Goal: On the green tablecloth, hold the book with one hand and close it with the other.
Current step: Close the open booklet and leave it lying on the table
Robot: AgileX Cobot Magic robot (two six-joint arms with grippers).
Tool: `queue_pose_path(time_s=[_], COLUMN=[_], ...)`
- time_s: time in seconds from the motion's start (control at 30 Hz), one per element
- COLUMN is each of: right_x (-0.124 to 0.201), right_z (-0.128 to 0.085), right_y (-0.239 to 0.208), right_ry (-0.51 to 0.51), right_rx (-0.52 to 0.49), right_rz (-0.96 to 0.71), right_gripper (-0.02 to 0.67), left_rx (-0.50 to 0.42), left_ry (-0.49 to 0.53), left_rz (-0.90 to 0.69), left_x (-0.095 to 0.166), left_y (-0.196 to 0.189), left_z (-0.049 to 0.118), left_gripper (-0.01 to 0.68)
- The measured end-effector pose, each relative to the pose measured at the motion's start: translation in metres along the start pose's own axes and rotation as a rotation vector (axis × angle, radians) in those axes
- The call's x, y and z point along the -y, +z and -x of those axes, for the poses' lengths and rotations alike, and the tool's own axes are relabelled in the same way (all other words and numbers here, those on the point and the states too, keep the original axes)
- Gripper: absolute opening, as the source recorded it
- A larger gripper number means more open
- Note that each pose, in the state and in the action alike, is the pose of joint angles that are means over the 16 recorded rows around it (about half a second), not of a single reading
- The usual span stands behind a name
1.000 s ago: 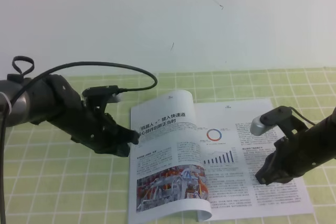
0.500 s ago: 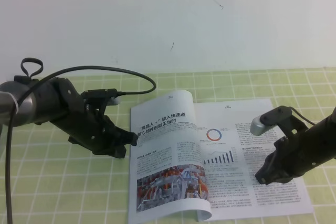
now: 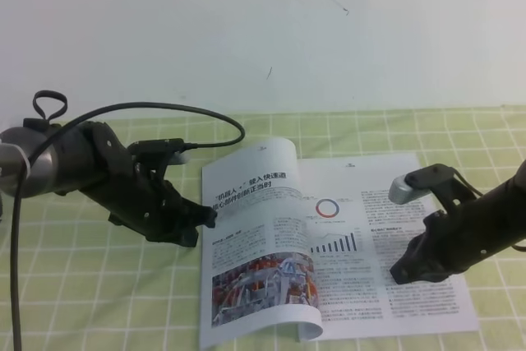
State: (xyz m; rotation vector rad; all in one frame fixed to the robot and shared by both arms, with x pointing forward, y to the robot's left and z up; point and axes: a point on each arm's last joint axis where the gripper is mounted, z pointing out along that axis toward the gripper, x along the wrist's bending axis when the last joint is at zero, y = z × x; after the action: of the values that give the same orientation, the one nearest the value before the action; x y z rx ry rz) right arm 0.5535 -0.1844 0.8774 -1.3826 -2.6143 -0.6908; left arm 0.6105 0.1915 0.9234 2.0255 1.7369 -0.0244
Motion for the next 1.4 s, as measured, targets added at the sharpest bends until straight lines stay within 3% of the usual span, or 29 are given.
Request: queue_pose_path(time_s=[0.37, 1.07, 1.23, 1.4], right_x=[-0.001, -0.002, -0.002, -0.002], right_z=[0.001, 0.001, 0.001, 0.001], right_y=[0.004, 0.005, 0.005, 0.005], right_ry=[0.038, 0.043, 0.043, 0.043], right_rx=[-0.024, -0.028, -0.029, -0.029], right_rz=[0.004, 0.004, 0.004, 0.004], right_gripper=[-0.002, -0.001, -0.001, -0.001], left_rx=[0.023, -0.049, -0.033, -0.007], left_ry=[0.04, 0.073, 0.1, 0.158], left_rz=[0.002, -0.047, -0.039, -0.023], left_x=[-0.015, -0.016, -0.015, -0.014], left_y=[-0.008, -0.005, 0.002, 0.01], left_z=[0.006, 0.0, 0.007, 0.026], left_gripper=[-0.003, -0.003, -0.003, -0.003])
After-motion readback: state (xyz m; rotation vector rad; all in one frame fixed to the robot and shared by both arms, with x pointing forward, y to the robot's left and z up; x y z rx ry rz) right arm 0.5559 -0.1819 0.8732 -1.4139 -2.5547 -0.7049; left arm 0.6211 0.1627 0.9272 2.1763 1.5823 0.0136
